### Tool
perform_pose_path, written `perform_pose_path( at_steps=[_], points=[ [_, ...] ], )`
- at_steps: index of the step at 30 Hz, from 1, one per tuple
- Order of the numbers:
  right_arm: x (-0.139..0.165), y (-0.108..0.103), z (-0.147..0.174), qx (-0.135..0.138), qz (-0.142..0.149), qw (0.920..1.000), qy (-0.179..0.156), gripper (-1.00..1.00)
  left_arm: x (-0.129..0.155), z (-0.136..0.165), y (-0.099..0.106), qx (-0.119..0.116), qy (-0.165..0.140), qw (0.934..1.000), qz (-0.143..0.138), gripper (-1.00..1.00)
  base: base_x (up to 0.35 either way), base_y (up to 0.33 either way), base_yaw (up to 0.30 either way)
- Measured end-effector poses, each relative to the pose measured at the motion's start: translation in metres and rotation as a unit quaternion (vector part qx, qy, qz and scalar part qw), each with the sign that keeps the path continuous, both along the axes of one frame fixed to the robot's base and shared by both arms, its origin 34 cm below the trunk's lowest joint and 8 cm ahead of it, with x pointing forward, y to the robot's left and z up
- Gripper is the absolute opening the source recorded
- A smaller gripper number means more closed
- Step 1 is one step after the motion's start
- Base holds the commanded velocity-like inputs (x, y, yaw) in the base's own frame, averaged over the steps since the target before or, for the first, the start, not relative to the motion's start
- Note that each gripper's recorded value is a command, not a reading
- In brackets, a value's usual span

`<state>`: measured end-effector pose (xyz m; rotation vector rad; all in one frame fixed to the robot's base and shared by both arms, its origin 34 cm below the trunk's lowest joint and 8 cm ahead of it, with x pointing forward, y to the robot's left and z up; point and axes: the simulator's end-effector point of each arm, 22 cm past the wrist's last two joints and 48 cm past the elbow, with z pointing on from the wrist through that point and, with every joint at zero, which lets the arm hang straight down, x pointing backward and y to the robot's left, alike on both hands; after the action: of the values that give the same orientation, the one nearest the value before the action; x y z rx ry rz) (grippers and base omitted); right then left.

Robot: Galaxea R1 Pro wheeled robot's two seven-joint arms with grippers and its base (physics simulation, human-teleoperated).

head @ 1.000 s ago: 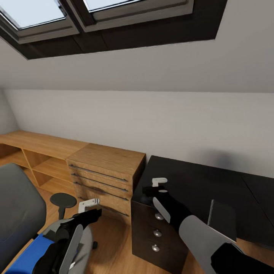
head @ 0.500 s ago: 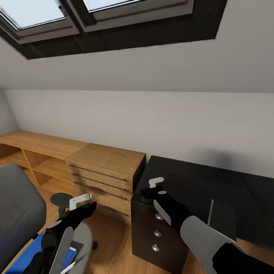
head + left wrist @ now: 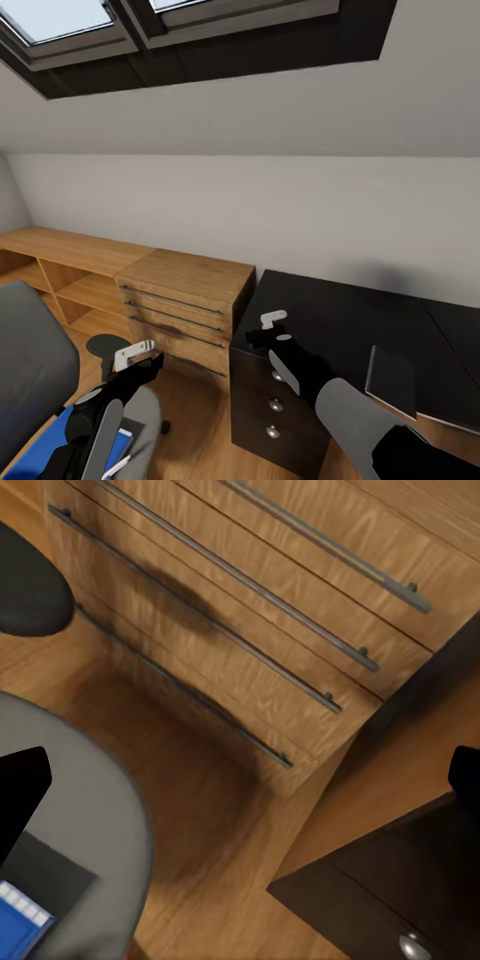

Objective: In the bedroom, organize the workspace by keeping the computer under the desk, ensuring the monitor is on the desk, placing the keyboard on the desk next to the monitor, placing the mouse on the desk next to the keyboard, moving the folder from the swivel chair onto the desk next to the mouse, stacking the notebook on top of the folder with the pen on top of the notebook, and positioning the swivel chair next to the desk.

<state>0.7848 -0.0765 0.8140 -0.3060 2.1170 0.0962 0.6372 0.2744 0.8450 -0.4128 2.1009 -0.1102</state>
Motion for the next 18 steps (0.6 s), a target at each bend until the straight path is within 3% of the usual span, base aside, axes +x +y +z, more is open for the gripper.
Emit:
perform_pose_path(
  at_steps=[18],
  points=[
    [-0.002,0.0,-0.032,0.0,-0.002,1.0,0.003,1.0,-0.002,-0.031,-0.004,-0.006,0.0,1.0,0.003,1.0,0.0,0.0,0.0]
  ],
)
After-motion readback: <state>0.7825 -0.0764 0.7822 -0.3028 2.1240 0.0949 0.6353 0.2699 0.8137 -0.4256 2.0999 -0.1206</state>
